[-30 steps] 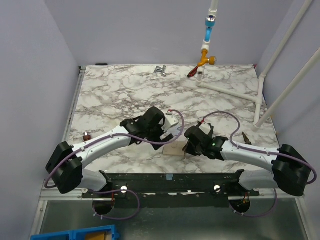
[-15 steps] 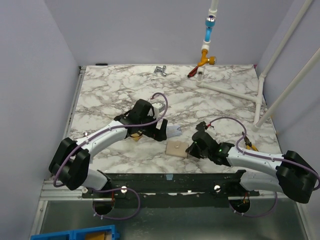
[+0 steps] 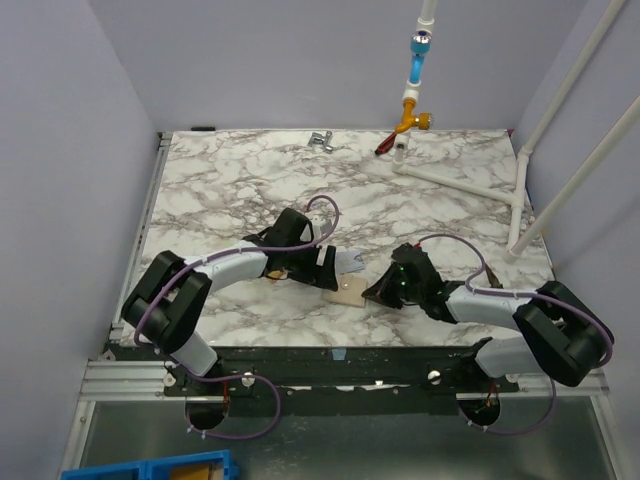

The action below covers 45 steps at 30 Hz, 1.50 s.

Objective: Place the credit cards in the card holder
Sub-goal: Pick up the card holder from the center of the board.

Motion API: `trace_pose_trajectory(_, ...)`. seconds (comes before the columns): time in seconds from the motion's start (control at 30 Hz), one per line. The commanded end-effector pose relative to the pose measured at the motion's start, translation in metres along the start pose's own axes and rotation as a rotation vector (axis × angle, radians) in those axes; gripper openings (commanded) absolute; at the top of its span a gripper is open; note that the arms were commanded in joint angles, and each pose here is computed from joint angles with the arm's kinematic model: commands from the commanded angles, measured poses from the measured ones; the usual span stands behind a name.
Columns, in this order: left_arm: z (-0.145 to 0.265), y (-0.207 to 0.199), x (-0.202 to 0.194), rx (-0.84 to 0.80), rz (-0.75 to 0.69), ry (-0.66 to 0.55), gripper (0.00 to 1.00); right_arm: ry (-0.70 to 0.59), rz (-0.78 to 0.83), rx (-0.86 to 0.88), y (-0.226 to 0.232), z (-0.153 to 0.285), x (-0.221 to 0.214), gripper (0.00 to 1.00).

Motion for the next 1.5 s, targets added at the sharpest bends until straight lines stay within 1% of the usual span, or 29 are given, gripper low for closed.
trace_pose_trajectory(0.0,-0.008,0.003,-0.005,-0.023,0.025,0.003,0.78,0.092,-0.005,-0.101,-0.040,0.000,-0.013,0.01)
trace_pose_trajectory(0.1,-0.010,0.005,-0.004,-0.012,0.019,-0.009,0.76,0.099,0.018,-0.116,-0.040,0.000,-0.012,0.01)
trace_pose_trajectory(0.23,-0.017,0.004,-0.004,-0.052,0.042,0.022,0.71,0.134,0.032,-0.128,-0.040,-0.005,-0.013,0.01)
trace_pose_trajectory(0.37,-0.024,0.002,-0.003,-0.105,0.041,0.031,0.64,0.178,0.054,-0.072,-0.035,-0.012,-0.015,0.01)
trace_pose_trajectory(0.43,-0.021,0.003,0.002,-0.123,0.033,0.011,0.60,0.183,0.061,-0.048,-0.033,-0.013,-0.016,0.01)
trace_pose_trajectory(0.5,-0.017,0.007,0.003,-0.147,0.042,-0.015,0.53,0.182,0.066,-0.031,-0.032,-0.014,-0.016,0.01)
trace_pose_trajectory(0.6,-0.011,0.005,0.001,-0.181,0.039,0.002,0.42,0.186,0.079,-0.021,-0.030,-0.014,-0.015,0.01)
trace_pose_trajectory(0.67,-0.005,0.003,0.001,-0.199,0.034,-0.005,0.31,0.192,0.092,-0.007,-0.027,-0.014,-0.014,0.01)
trace_pose_trajectory(0.7,-0.002,0.001,0.002,-0.204,0.023,-0.010,0.23,0.190,0.100,0.002,-0.025,-0.013,-0.013,0.01)
trace_pose_trajectory(0.77,0.002,-0.002,0.004,-0.207,0.005,-0.025,0.11,0.183,0.127,0.040,-0.019,-0.010,-0.011,0.01)
trace_pose_trajectory(0.83,0.006,-0.004,0.009,-0.201,-0.015,-0.031,0.01,0.172,0.160,0.090,-0.011,-0.006,-0.008,0.01)
trace_pose_trajectory(0.87,0.006,-0.004,0.012,-0.194,-0.024,-0.029,0.00,0.166,0.184,0.107,-0.007,-0.003,-0.007,0.01)
trace_pose_trajectory(0.9,0.008,-0.005,0.015,-0.191,-0.032,-0.026,0.00,0.156,0.206,0.123,-0.002,0.000,-0.004,0.06)
trace_pose_trajectory(1.0,0.016,-0.010,0.023,-0.185,-0.086,-0.005,0.00,0.123,0.280,0.148,0.007,0.013,0.002,0.39)
trace_pose_trajectory(1.07,0.024,-0.013,0.029,-0.175,-0.132,0.011,0.00,0.088,0.320,0.153,0.013,0.023,0.007,0.56)
trace_pose_trajectory(1.1,0.028,-0.016,0.031,-0.180,-0.156,0.015,0.00,0.064,0.342,0.153,0.016,0.027,0.011,0.61)
trace_pose_trajectory(1.13,0.033,-0.018,0.033,-0.169,-0.180,0.021,0.00,0.046,0.359,0.159,0.020,0.033,0.014,0.64)
trace_pose_trajectory(1.17,0.037,-0.019,0.035,-0.160,-0.195,0.024,0.00,0.022,0.379,0.163,0.024,0.038,0.017,0.66)
trace_pose_trajectory(1.23,0.045,-0.021,0.037,-0.134,-0.218,0.033,0.00,-0.021,0.412,0.189,0.035,0.046,0.023,0.67)
trace_pose_trajectory(1.3,0.052,-0.025,0.036,-0.139,-0.224,0.035,0.00,-0.041,0.457,0.176,0.042,0.051,0.025,0.67)
trace_pose_trajectory(1.43,0.057,-0.031,0.029,-0.184,-0.176,0.049,0.00,-0.078,0.591,0.151,0.065,0.050,0.014,0.66)
trace_pose_trajectory(1.47,0.057,-0.032,0.027,-0.196,-0.163,0.057,0.00,-0.109,0.628,0.126,0.071,0.048,0.012,0.66)
Point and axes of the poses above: each gripper's point midway between its finger pads, its own z axis back along the fingers, its own y axis along the line the jaws close on, x = y × z, the point moved 8 cm from there along z, back along the fingers
